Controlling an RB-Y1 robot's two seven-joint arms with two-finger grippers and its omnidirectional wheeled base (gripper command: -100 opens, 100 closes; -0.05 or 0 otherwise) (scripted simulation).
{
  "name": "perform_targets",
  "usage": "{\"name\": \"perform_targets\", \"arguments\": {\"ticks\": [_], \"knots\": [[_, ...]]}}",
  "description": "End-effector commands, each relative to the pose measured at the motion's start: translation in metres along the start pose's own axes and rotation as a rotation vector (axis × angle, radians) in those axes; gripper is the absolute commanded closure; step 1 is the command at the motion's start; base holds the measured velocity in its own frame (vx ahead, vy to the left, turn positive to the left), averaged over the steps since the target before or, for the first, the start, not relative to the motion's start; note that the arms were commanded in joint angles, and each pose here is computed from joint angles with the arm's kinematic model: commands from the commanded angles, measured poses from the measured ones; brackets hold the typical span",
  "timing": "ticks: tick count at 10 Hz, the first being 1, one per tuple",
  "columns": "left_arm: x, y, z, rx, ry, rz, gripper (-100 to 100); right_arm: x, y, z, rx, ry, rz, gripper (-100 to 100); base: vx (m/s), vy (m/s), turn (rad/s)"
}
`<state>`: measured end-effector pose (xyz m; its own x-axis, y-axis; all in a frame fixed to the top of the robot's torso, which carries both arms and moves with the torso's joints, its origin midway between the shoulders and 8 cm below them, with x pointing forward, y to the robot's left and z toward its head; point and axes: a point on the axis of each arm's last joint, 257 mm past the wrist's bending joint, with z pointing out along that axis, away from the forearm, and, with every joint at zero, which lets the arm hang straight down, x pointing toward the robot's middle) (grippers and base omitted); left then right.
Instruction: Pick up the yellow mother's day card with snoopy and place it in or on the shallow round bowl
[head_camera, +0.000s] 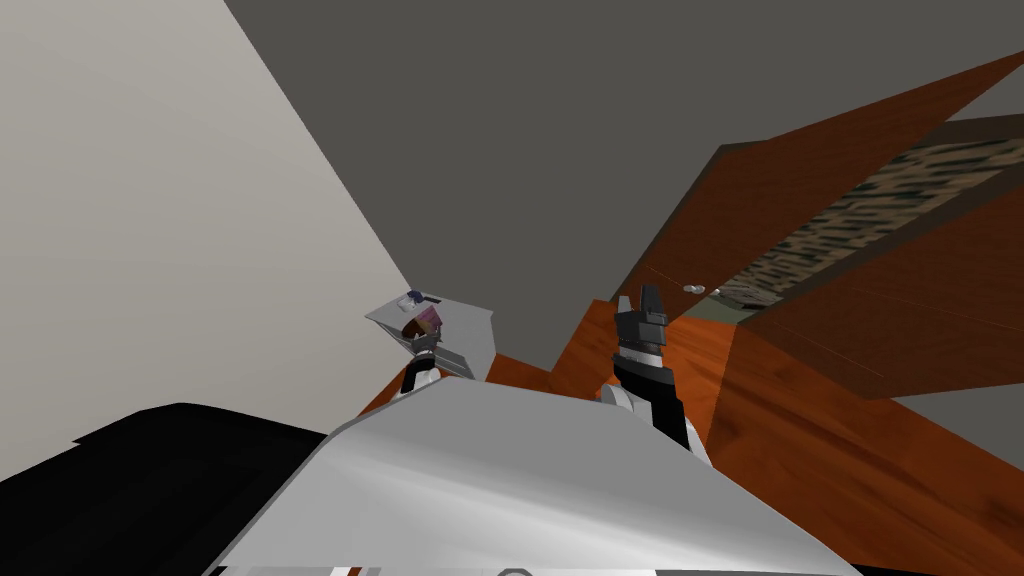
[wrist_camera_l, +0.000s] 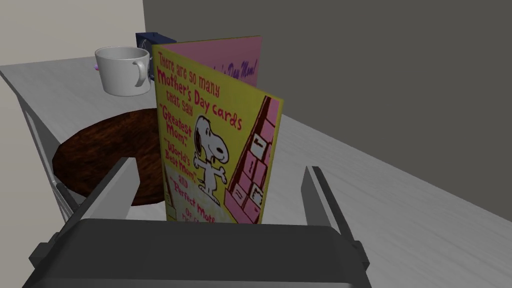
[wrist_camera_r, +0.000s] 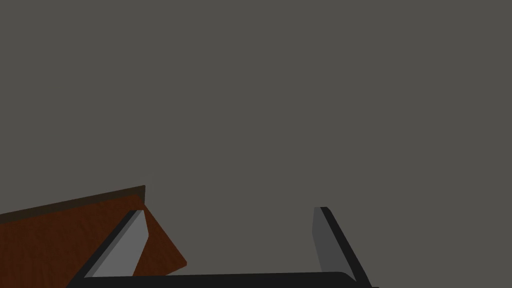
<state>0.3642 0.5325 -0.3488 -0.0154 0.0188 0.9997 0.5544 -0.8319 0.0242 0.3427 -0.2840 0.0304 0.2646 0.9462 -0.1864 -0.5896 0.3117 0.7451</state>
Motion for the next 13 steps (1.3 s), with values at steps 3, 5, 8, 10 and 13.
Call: {"name": "perform_targets", "arguments": {"ticks": [3, 5, 8, 10, 13], "knots": [[0.006, -0.012, 0.006, -0.001, 0.007, -0.004, -100, 0.0, 0.0, 0.0, 0.0, 0.0, 0.0, 0, 0.05, -0.02, 0.007], [0.006, -0.012, 0.006, -0.001, 0.007, -0.006, 100, 0.0, 0.0, 0.0, 0.0, 0.0, 0.0, 0, 0.003, -0.001, 0.0], [0.006, -0.013, 0.006, 0.001, 0.007, -0.005, 100, 0.0, 0.0, 0.0, 0.0, 0.0, 0.0, 0, 0.0, 0.0, 0.005], [0.001, -0.003, 0.002, 0.0, 0.001, -0.003, 100, 0.0, 0.0, 0.0, 0.0, 0.0, 0.0, 0, -0.021, 0.008, -0.006], [0.003, 0.0, 0.001, 0.001, 0.008, 0.0, 0, 0.0, 0.0, 0.0, 0.0, 0.0, 0.0, 0, -0.036, 0.023, -0.008]]}}
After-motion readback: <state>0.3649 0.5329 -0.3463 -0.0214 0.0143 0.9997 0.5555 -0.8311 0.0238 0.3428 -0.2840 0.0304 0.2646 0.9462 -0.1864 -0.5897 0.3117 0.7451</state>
